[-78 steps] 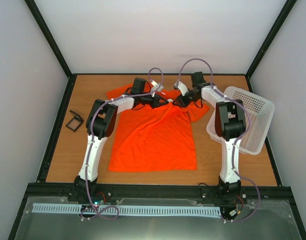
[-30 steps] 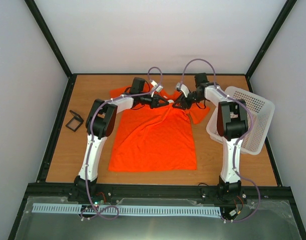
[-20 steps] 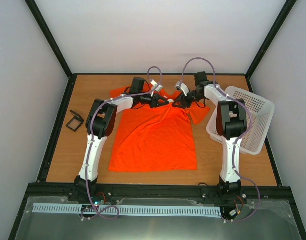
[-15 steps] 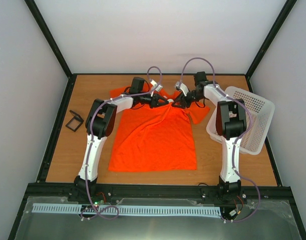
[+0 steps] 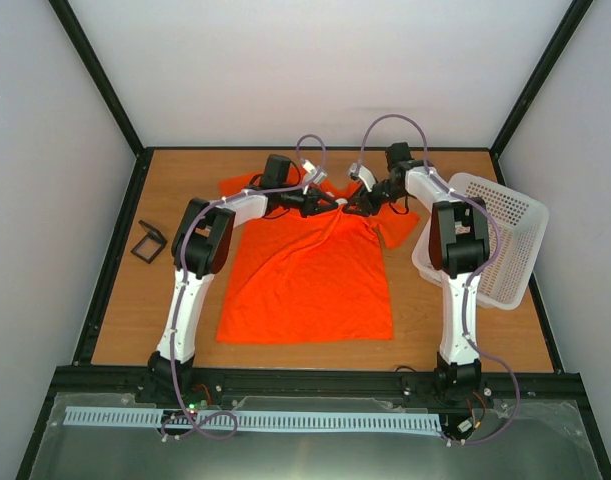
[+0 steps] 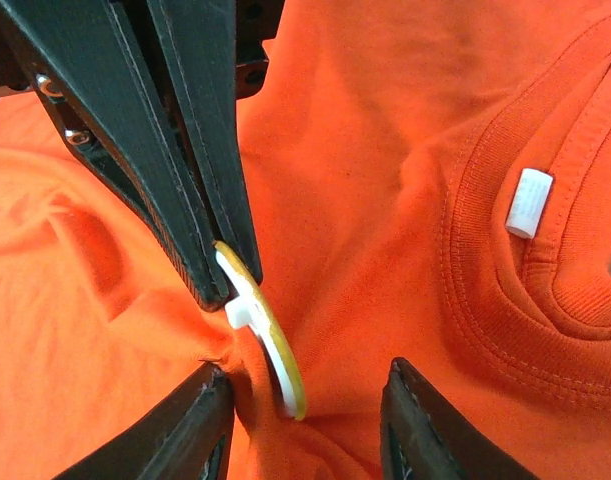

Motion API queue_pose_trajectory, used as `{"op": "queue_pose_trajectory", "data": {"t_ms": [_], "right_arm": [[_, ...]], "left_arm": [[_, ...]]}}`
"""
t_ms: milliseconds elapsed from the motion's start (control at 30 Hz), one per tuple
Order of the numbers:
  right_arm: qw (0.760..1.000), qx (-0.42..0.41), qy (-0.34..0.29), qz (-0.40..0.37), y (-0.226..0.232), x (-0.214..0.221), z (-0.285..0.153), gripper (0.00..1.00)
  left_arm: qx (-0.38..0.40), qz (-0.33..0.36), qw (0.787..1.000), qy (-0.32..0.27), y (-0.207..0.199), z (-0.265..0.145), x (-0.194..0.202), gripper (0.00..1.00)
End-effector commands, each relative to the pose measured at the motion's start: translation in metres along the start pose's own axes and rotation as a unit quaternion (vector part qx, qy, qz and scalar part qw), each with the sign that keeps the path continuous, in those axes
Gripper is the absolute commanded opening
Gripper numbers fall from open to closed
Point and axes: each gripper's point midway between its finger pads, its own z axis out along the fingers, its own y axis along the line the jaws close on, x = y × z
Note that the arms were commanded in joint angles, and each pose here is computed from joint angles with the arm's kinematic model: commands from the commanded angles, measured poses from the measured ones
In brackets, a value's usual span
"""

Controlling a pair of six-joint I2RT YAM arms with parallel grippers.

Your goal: Pin the brooch onto the clothing

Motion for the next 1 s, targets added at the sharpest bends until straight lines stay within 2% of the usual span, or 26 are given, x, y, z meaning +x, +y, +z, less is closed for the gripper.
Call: {"op": "queue_pose_trajectory", "data": {"t_ms": [0, 467, 967], "right_arm": [[1.000, 0.001, -0.005, -0.006, -0.004, -0.006, 0.004, 0.40], [1.000, 0.017, 0.004, 0.018, -0.017, -0.006, 0.009, 0.34], [0.998, 0.000, -0.009, 0.054, -0.019, -0.011, 0.013, 0.38]], "left_arm": [[0.016, 0.069, 0.997, -0.011, -0.030, 0.005, -0.033, 0.00], [0.002, 0.105, 0.994, -0.010, -0.049, 0.009, -0.040, 0.01], [0.001, 0.129, 0.992, 0.016, -0.057, 0.023, -0.025, 0.01]]}}
